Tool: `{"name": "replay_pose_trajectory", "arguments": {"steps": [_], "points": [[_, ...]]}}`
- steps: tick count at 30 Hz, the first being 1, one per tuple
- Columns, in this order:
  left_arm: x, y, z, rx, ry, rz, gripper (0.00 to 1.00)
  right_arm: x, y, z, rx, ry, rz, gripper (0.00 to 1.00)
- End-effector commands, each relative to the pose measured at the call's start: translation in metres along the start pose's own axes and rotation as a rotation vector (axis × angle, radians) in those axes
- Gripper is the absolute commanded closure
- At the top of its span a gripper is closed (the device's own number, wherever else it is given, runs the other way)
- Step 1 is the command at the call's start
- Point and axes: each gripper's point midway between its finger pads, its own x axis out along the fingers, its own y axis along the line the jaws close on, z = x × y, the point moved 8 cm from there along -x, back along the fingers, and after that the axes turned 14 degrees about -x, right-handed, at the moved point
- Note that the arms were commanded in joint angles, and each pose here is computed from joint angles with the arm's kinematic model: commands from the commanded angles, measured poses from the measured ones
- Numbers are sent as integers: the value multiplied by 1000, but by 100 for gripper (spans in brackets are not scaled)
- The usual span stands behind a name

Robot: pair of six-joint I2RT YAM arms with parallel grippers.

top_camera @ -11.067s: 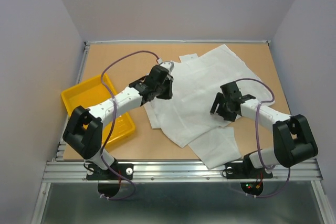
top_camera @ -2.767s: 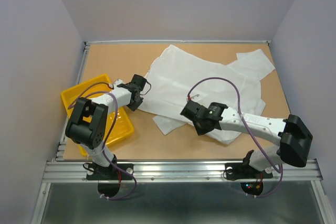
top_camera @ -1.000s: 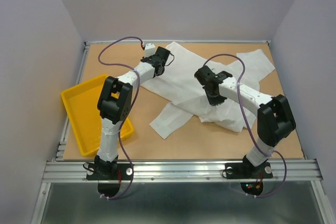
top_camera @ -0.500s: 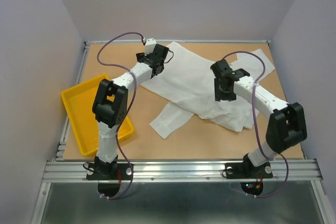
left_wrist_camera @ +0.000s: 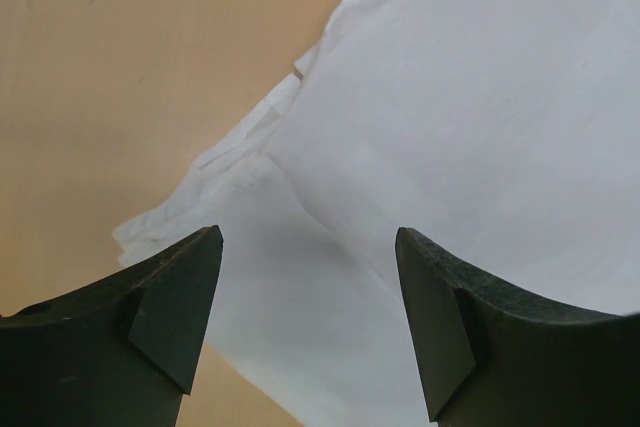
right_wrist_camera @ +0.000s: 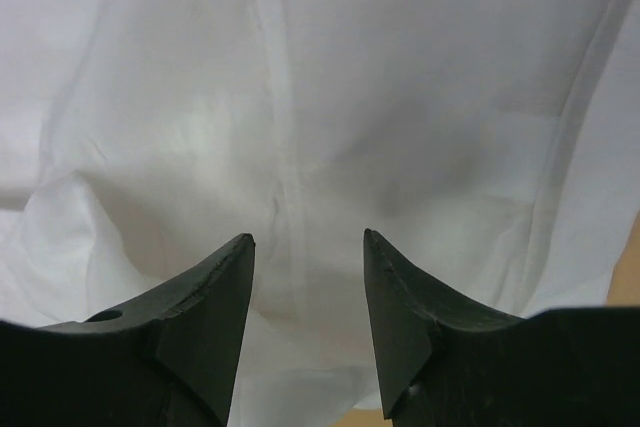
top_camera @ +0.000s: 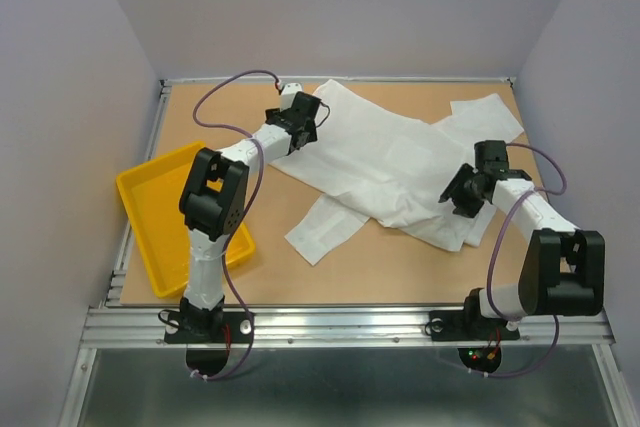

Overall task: Fold and stack the long sleeve shirts
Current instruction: Fold the shirt

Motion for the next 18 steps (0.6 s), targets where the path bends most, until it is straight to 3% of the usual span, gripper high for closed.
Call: {"name": "replay_pose_trajectory", "arguments": {"steps": [1, 11, 18], "points": [[13, 12, -12, -17, 66, 29, 18, 17, -2, 5, 114, -48, 63, 47], [16, 54, -63, -80, 244, 133, 18, 50, -19, -5, 171, -52, -45, 48], [-18, 102, -98, -146, 337, 203, 20, 88, -25, 7, 100, -34, -105, 48]]}}
